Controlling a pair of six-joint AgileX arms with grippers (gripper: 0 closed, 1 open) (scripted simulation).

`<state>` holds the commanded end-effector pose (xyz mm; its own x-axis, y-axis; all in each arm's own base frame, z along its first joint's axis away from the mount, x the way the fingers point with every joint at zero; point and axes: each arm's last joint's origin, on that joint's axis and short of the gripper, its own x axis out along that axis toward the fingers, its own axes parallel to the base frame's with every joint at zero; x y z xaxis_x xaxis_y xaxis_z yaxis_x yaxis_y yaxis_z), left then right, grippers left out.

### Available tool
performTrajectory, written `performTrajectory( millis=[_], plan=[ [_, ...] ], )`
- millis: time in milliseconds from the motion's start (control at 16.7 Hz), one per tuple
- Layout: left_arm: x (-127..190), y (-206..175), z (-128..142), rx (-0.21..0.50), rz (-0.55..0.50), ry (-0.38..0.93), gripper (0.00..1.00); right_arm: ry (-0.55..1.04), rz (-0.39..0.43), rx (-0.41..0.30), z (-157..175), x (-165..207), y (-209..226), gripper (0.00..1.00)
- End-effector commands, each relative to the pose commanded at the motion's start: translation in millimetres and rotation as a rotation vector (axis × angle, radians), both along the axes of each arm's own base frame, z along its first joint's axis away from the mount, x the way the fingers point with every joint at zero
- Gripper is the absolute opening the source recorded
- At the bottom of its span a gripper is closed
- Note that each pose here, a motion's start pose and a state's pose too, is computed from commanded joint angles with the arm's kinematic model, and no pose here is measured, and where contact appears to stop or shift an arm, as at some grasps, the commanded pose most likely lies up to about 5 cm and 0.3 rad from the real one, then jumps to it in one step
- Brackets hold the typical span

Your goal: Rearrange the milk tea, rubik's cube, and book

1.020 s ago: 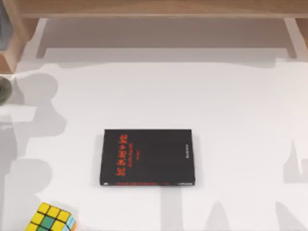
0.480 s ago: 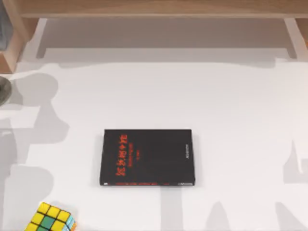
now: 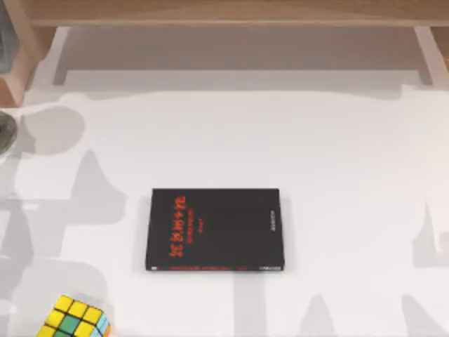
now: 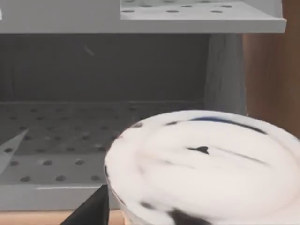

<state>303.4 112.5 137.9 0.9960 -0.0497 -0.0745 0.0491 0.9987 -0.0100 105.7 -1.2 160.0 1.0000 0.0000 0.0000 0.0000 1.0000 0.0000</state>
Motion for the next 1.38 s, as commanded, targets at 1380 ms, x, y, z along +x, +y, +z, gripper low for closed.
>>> performTrajectory(
  millis=[1380],
  plan=[
    [-12, -181, 62, -0.137, -0.188, 0.657, 1.0, 0.0, 0.0, 0.0, 0, 0, 0, 1.0]
  ],
)
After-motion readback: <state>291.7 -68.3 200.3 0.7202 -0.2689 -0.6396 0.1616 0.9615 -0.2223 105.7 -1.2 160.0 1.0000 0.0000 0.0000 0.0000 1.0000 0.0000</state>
